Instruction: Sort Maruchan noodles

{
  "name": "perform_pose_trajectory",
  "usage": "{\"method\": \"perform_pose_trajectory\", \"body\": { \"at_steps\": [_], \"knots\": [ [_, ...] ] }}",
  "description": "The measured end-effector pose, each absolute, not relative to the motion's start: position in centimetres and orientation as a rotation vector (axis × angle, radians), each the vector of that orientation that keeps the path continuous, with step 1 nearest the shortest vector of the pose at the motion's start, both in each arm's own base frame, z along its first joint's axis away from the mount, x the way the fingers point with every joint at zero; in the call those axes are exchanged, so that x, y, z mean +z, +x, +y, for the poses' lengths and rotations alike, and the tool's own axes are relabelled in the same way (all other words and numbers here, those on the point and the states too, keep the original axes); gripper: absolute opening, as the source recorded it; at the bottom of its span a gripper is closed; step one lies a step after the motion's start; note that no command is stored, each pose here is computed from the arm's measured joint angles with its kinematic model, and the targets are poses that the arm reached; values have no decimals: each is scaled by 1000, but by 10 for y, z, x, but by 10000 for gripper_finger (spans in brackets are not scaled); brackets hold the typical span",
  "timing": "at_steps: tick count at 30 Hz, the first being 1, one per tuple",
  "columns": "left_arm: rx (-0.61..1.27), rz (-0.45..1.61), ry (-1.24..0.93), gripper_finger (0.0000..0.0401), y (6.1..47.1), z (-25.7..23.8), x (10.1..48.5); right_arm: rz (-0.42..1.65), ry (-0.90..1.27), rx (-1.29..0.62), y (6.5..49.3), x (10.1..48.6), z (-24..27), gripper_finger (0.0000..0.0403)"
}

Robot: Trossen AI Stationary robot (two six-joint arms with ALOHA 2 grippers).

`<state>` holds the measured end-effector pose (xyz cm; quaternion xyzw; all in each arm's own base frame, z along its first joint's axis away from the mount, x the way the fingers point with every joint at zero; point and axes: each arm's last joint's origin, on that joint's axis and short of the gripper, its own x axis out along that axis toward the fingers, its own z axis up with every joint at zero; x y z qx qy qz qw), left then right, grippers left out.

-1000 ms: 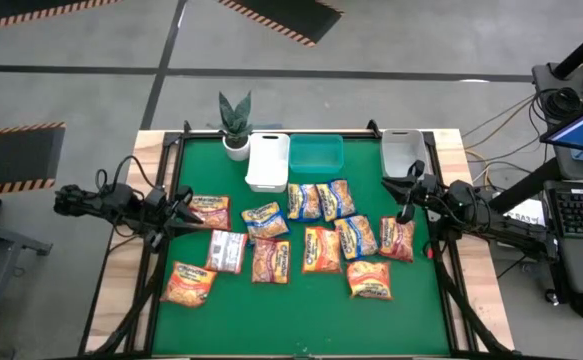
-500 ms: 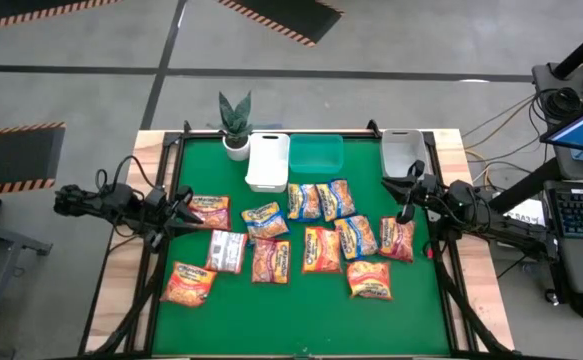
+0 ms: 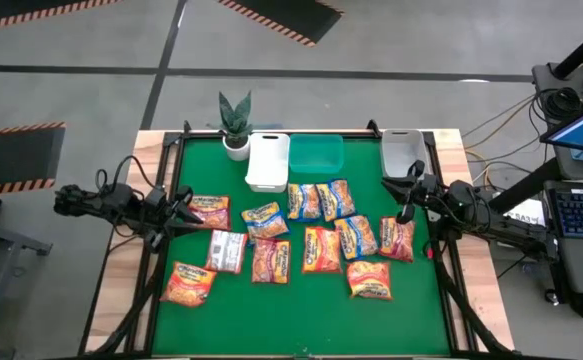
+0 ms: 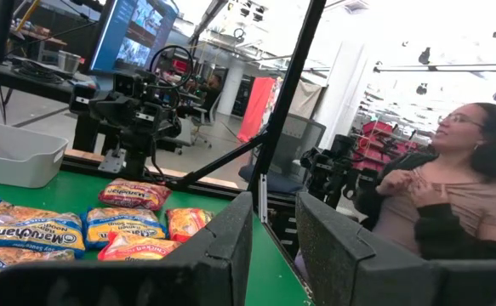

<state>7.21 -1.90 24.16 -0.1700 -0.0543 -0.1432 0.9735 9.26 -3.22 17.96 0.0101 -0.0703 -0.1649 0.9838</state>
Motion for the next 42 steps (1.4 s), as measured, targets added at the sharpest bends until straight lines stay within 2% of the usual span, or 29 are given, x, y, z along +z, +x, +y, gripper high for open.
{"method": "perform_pose_trajectory", "body": {
  "at_steps": [32,40,42],
  "knots": [
    [-289,-109,-338,77,72,-19,242,-141,20,-331,93,180,-32,52],
    [-275,-89,-146,77,73,-19,237,-154,43,-329,92,180,-32,52],
    [-266,-98,-114,77,73,-19,237,-171,182,-315,93,180,-32,52]
  ]
}}
